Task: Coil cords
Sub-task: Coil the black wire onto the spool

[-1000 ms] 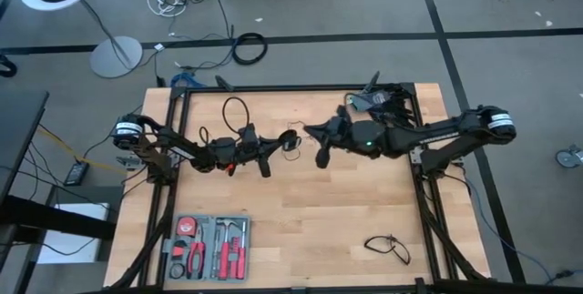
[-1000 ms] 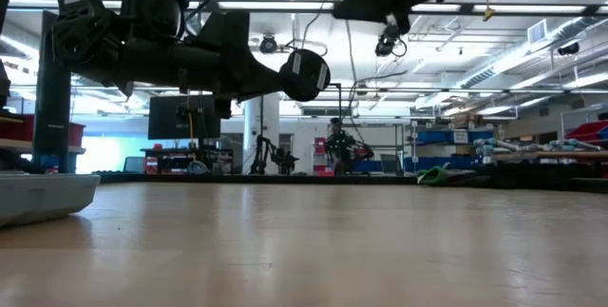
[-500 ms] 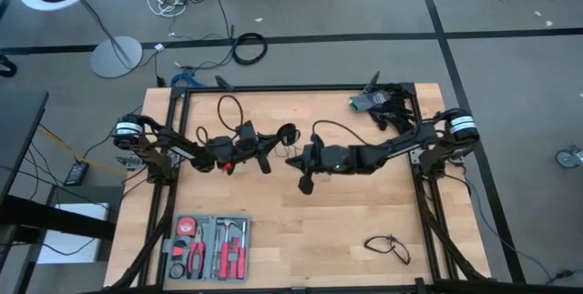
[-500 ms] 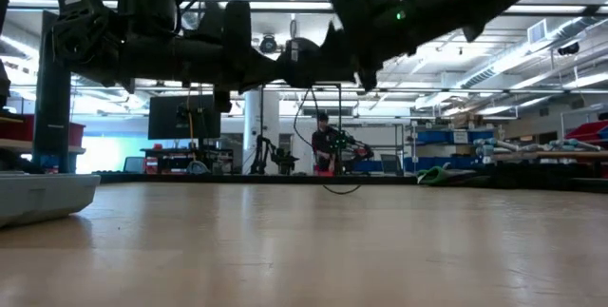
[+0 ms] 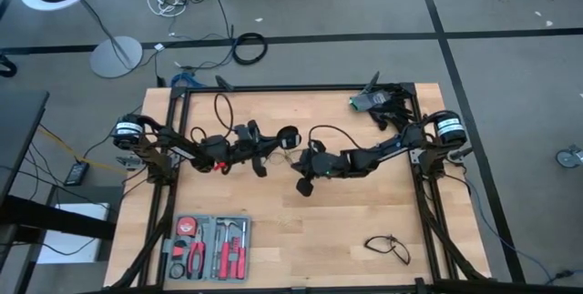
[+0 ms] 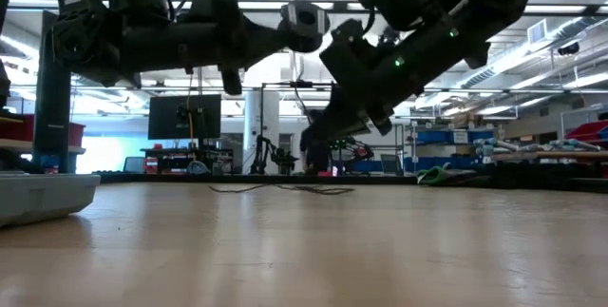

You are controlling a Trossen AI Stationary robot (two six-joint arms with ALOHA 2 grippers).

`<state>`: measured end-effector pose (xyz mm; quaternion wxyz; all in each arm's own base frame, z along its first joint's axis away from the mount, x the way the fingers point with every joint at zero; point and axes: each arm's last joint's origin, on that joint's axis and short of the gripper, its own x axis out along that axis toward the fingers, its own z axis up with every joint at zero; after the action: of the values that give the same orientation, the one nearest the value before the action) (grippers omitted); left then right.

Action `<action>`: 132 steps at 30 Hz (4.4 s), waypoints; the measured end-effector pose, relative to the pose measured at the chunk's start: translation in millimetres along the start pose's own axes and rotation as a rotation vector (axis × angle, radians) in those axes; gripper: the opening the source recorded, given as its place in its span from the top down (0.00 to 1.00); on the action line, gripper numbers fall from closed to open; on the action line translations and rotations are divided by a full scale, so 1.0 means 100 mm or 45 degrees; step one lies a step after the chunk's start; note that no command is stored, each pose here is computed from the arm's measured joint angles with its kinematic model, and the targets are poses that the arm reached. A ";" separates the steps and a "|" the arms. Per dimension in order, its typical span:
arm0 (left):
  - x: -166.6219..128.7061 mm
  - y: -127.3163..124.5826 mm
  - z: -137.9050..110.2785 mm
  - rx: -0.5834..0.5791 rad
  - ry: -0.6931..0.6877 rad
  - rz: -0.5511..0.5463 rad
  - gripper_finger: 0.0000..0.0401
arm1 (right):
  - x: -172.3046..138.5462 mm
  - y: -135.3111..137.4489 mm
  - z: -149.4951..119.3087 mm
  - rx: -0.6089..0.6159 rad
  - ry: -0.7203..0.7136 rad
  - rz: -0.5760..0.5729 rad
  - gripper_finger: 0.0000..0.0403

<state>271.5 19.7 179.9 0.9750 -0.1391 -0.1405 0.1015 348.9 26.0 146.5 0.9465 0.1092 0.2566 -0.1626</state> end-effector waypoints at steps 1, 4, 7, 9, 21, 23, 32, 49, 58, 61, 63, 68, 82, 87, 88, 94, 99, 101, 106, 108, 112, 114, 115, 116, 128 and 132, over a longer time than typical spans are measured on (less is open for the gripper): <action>0.00 -0.01 0.01 -0.004 -0.016 -0.021 1.00 | 0.00 -0.01 -0.02 0.006 0.030 -0.014 1.00; 0.00 -0.03 0.04 -0.010 -0.039 -0.089 1.00 | 0.00 -0.06 -0.10 0.028 0.134 -0.068 1.00; 0.00 -0.04 0.04 -0.010 -0.034 -0.135 1.00 | -0.03 -0.09 -0.15 0.022 0.194 -0.126 1.00; 0.00 -0.04 0.02 -0.007 -0.009 -0.132 1.00 | -0.08 -0.08 -0.12 0.016 0.192 -0.151 1.00; 0.00 -0.05 0.01 -0.004 0.019 -0.194 1.00 | -0.90 -0.39 0.14 0.095 0.397 -0.419 1.00; 0.00 -0.05 0.03 -0.005 0.004 -0.209 1.00 | -1.03 -0.45 0.13 0.122 0.452 -0.480 1.00; -0.01 -0.06 0.06 -0.010 -0.052 -0.188 1.00 | -1.14 -0.40 0.17 0.171 0.383 -0.468 1.00; 0.17 0.02 0.23 0.015 -0.192 -0.061 1.00 | -0.17 -0.01 -0.41 0.180 0.443 -0.245 1.00; 0.37 -0.01 0.41 -0.010 -0.274 -0.200 1.00 | -0.17 -0.01 -0.41 0.186 0.453 -0.232 1.00; 0.41 -0.03 0.46 -0.013 -0.277 -0.292 1.00 | -0.18 -0.01 -0.42 0.177 0.471 -0.244 1.00; 0.41 -0.03 0.46 -0.021 -0.264 -0.331 1.00 | -0.21 -0.02 -0.42 0.163 0.492 -0.263 1.00; 0.38 0.01 0.36 -0.015 -0.166 -0.310 1.00 | -0.38 -0.06 -0.42 0.112 0.580 -0.315 1.00; 0.19 0.16 0.04 -0.019 0.153 -0.184 1.00 | -1.47 -0.15 -0.15 0.193 0.511 -0.593 1.00; 0.17 0.13 -0.09 0.011 0.295 -0.143 1.00 | -1.65 -0.22 0.04 0.304 0.355 -0.519 1.00; 0.16 0.12 -0.11 0.027 0.316 -0.137 1.00 | -1.66 -0.23 0.08 0.314 0.317 -0.505 1.00; 0.12 0.08 -0.23 0.092 0.416 0.004 1.00 | -1.55 -0.19 0.35 0.296 0.089 -0.315 1.00; 0.11 0.09 -0.25 0.120 0.422 0.132 1.00 | -1.39 -0.12 0.50 0.257 -0.022 -0.145 1.00; 0.11 0.10 -0.25 0.137 0.406 0.183 1.00 | -1.34 -0.09 0.51 0.254 -0.029 -0.113 1.00; 0.11 0.11 -0.25 0.175 0.391 0.242 1.00 | -1.29 -0.11 0.44 0.291 0.026 -0.190 1.00; 0.11 0.11 -0.25 0.176 0.393 0.234 1.00 | -1.33 -0.17 0.38 0.329 0.071 -0.288 1.00; 0.11 0.09 -0.24 0.160 0.396 0.162 1.00 | -1.42 -0.31 0.25 0.428 0.189 -0.474 1.00; 0.12 0.07 -0.22 0.146 0.379 0.119 1.00 | -1.46 -0.37 0.16 0.481 0.306 -0.551 1.00; 0.12 0.06 -0.21 0.139 0.366 0.093 1.00 | -1.48 -0.39 0.12 0.497 0.362 -0.582 1.00; 0.13 0.05 -0.20 0.131 0.347 0.063 1.00 | -1.48 -0.41 0.09 0.500 0.402 -0.608 1.00; 0.15 0.01 -0.10 0.030 0.235 -0.030 1.00 | -1.25 -0.31 -0.40 0.545 0.475 -0.189 0.78; 0.15 0.01 -0.10 0.026 0.235 -0.030 1.00 | -1.28 -0.29 -0.49 0.522 0.540 -0.154 0.69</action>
<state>288.6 21.3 173.6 0.9863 -0.1364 -0.0507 0.0782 212.1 45.3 167.8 0.8187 0.3141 0.4163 -0.2406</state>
